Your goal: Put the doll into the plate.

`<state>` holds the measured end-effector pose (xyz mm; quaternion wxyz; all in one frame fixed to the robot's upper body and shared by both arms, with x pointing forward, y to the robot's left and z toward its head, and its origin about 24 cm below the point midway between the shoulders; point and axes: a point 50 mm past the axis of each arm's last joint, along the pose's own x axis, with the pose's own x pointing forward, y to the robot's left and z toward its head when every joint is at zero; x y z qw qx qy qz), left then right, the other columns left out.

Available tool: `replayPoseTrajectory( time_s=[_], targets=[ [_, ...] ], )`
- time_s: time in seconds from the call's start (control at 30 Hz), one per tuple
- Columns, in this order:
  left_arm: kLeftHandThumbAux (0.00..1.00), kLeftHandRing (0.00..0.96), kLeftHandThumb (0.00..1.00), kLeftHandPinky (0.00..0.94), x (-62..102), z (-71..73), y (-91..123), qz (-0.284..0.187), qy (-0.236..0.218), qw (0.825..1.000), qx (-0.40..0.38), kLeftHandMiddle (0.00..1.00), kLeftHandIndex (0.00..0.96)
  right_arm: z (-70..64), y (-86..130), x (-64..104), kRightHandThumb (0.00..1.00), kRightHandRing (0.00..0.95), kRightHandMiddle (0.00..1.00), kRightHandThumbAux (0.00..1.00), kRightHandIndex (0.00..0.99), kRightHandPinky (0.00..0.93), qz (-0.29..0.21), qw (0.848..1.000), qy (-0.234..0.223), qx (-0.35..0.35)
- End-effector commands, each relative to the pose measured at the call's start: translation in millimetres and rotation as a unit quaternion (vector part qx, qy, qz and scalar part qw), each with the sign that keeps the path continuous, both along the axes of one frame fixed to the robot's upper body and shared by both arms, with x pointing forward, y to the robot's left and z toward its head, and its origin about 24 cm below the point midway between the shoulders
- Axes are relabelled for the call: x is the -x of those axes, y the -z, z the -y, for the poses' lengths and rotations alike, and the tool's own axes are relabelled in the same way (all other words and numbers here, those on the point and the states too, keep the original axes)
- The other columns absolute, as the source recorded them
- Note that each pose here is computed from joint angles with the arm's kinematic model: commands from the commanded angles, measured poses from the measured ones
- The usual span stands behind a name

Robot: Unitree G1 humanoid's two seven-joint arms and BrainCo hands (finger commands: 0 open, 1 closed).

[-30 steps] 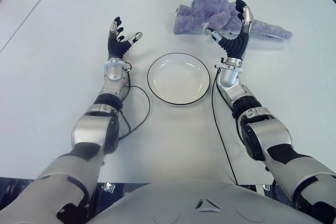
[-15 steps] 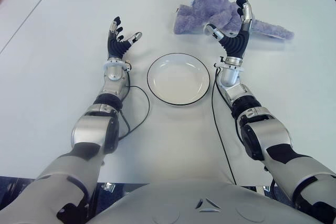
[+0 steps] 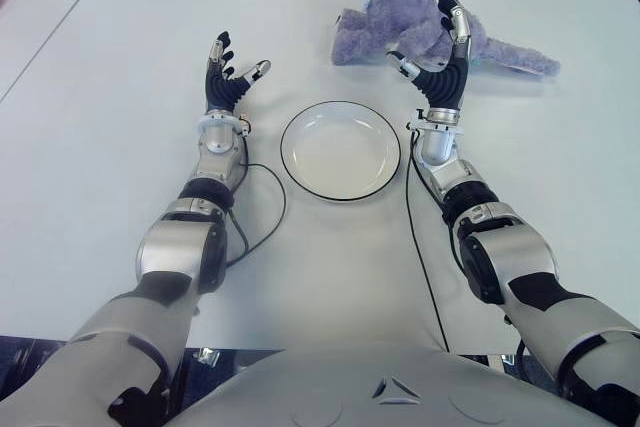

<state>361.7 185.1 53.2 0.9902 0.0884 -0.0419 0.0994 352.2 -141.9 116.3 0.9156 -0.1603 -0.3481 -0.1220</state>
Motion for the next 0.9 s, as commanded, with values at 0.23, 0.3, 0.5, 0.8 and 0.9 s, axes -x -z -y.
replayPoseTrajectory(
  time_s=[0.23,0.3,0.5,0.8,0.9],
  targets=[
    [0.576,0.077,0.000,0.070,96.7,13.2,133,-0.268,-0.002,0.963,0.028,0.080,0.058,62.2,-3,-16.7,0.021,0.126,0.165,0.668,0.193,0.105,-0.099,0.973,0.064,0.198],
    [0.569,0.077,0.000,0.072,96.5,13.8,133,-0.267,-0.002,0.963,0.031,0.079,0.058,66.8,-5,-18.5,0.036,0.122,0.161,0.676,0.193,0.103,-0.108,0.967,0.072,0.218],
    [0.542,0.077,0.000,0.076,95.9,16.5,133,-0.266,0.002,0.963,0.037,0.081,0.064,82.8,-10,-22.3,0.078,0.113,0.148,0.694,0.183,0.102,-0.139,0.950,0.094,0.263],
    [0.516,0.072,0.000,0.064,95.1,19.3,132,-0.265,0.005,0.963,0.047,0.079,0.067,104.4,-12,-23.6,0.104,0.106,0.129,0.742,0.164,0.101,-0.177,0.915,0.136,0.337],
    [0.508,0.070,0.000,0.063,94.9,19.8,132,-0.266,0.004,0.963,0.052,0.077,0.070,110.0,-11,-23.8,0.106,0.109,0.128,0.756,0.164,0.112,-0.191,0.902,0.147,0.358]
  ],
)
